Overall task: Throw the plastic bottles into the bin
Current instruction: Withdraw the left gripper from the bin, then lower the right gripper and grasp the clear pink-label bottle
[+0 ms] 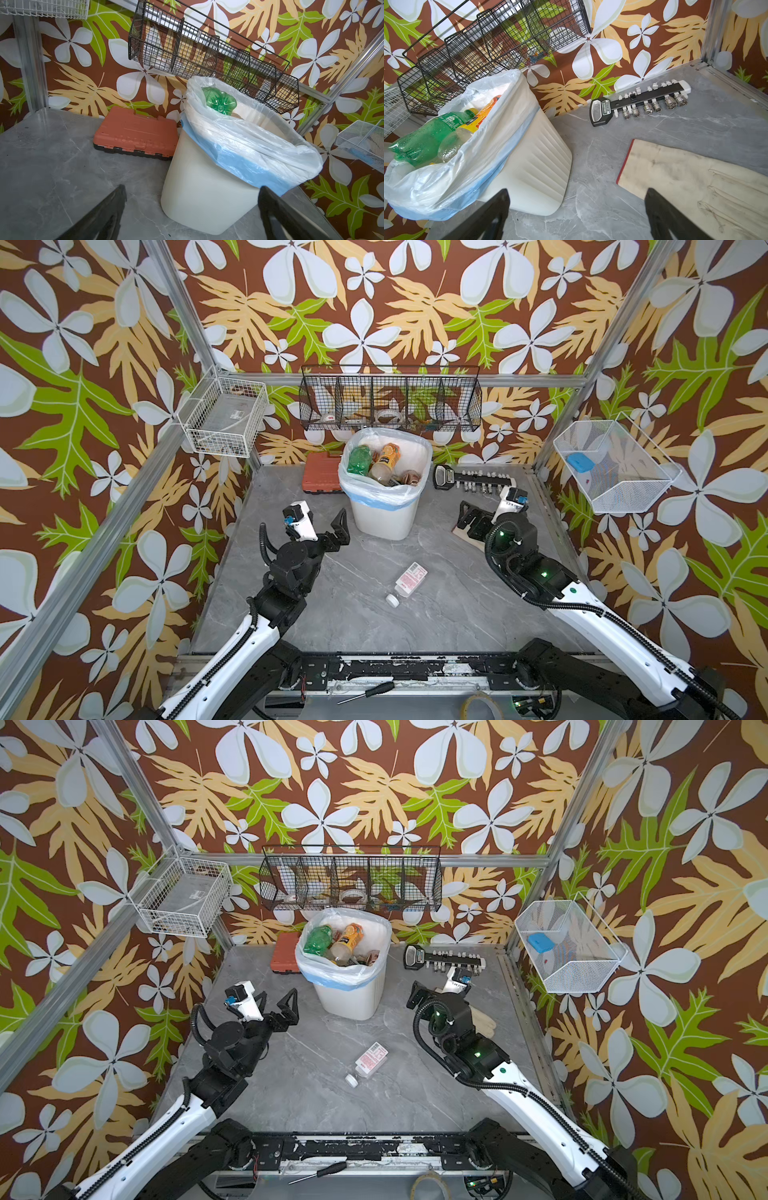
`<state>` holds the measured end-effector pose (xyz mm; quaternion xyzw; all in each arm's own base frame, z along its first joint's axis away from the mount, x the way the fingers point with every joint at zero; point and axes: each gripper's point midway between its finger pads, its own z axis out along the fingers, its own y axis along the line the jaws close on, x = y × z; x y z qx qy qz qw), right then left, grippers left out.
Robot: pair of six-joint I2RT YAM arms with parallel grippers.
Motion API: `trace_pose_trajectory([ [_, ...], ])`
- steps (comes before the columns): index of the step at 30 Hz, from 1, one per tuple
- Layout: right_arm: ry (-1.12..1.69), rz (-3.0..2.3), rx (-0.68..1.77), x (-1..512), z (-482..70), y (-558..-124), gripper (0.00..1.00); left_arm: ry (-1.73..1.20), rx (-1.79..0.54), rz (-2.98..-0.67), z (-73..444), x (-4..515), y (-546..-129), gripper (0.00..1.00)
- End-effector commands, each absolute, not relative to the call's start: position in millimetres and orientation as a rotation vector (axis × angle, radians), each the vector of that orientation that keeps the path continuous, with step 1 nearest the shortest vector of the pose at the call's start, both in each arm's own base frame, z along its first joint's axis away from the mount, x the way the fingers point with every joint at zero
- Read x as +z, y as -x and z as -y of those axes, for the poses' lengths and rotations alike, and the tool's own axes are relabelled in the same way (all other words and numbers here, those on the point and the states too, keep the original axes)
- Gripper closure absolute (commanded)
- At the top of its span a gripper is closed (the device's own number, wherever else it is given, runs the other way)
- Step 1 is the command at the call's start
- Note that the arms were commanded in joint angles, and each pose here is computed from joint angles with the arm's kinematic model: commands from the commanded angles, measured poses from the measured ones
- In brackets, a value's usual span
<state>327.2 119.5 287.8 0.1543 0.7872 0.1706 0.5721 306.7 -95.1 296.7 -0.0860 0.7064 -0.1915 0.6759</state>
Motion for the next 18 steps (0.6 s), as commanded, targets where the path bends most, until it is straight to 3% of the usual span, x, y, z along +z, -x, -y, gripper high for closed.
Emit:
trace_pose_trajectory([
  [1,-0.393,-1.881,0.461,278.2,-126.3,-326.0,0.01,0.217,-0.438,-1.558,92.7,306.5,-308.4,0.0],
  [7,-0.464,-2.059,0.53,223.2,-149.9,-312.6,0.03,0.23,-0.424,-1.572,90.4,296.5,-308.9,0.0],
  [18,-0.501,-2.313,0.622,133.4,-243.0,-261.4,0.02,0.244,-0.433,-1.611,90.1,279.8,-306.6,0.0],
])
